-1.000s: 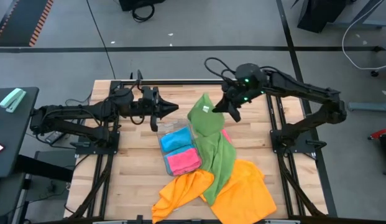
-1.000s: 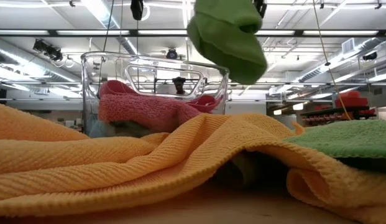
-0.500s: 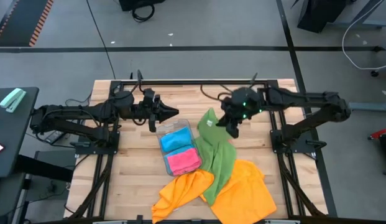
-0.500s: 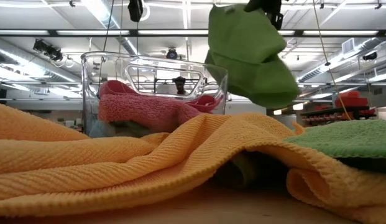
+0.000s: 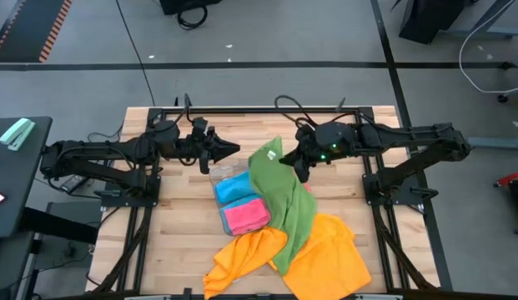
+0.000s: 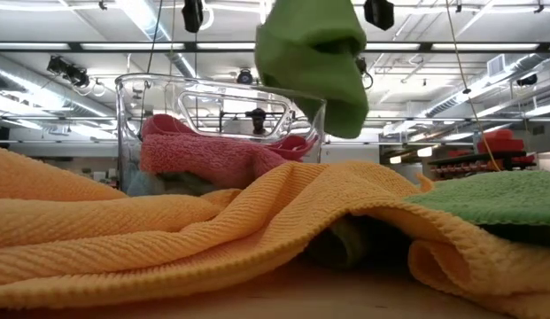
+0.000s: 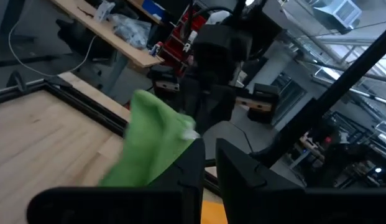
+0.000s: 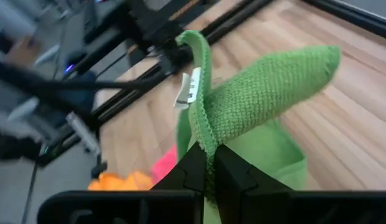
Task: Fold microfiber towels
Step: Fold the top green towel
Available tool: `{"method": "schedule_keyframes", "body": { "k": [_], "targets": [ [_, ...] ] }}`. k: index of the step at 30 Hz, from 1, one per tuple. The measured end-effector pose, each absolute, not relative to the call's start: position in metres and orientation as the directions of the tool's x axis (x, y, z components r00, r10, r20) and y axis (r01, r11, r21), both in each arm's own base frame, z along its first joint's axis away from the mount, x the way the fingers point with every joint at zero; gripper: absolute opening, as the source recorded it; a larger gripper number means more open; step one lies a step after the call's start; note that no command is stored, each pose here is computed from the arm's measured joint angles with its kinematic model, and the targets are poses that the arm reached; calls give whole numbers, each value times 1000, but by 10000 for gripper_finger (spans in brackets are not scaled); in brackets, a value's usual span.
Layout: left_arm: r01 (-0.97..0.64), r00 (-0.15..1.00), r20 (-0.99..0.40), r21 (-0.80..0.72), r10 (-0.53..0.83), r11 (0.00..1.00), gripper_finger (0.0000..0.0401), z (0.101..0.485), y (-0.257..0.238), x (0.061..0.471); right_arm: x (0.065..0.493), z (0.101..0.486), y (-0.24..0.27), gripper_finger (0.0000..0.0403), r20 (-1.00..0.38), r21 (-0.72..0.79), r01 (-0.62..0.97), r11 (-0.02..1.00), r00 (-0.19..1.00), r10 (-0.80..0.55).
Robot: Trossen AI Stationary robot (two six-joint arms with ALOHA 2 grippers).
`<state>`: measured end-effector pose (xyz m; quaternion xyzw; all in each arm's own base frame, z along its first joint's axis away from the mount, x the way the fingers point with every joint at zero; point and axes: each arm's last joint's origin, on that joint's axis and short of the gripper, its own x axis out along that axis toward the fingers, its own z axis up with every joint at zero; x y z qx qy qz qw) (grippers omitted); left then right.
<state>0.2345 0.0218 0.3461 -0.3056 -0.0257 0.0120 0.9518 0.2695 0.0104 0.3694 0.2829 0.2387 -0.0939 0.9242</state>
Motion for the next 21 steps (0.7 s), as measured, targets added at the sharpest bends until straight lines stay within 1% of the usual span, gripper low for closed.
{"method": "schedule_keyframes", "body": {
  "k": [3,6,9,13,17,21],
  "targets": [
    [-15,999,33,-584,42,812,44,345,22,234,268,368,13,27,-506,503,366,783,859,-77],
    [-49,997,23,-535,72,843,38,344,24,234,266,365,18,27,-536,524,437,731,836,-116],
    [-62,997,10,-542,80,838,32,343,24,234,260,362,25,27,-573,519,481,707,809,-129],
    [-59,997,8,-582,78,811,25,342,24,236,249,356,31,27,-655,459,512,727,747,-113],
    [-64,997,-3,-607,78,792,21,335,25,246,230,355,31,27,-731,399,509,763,679,-71],
    [-52,997,2,-665,72,745,23,327,25,261,206,356,27,27,-747,362,485,796,662,-63]
  ]
}}
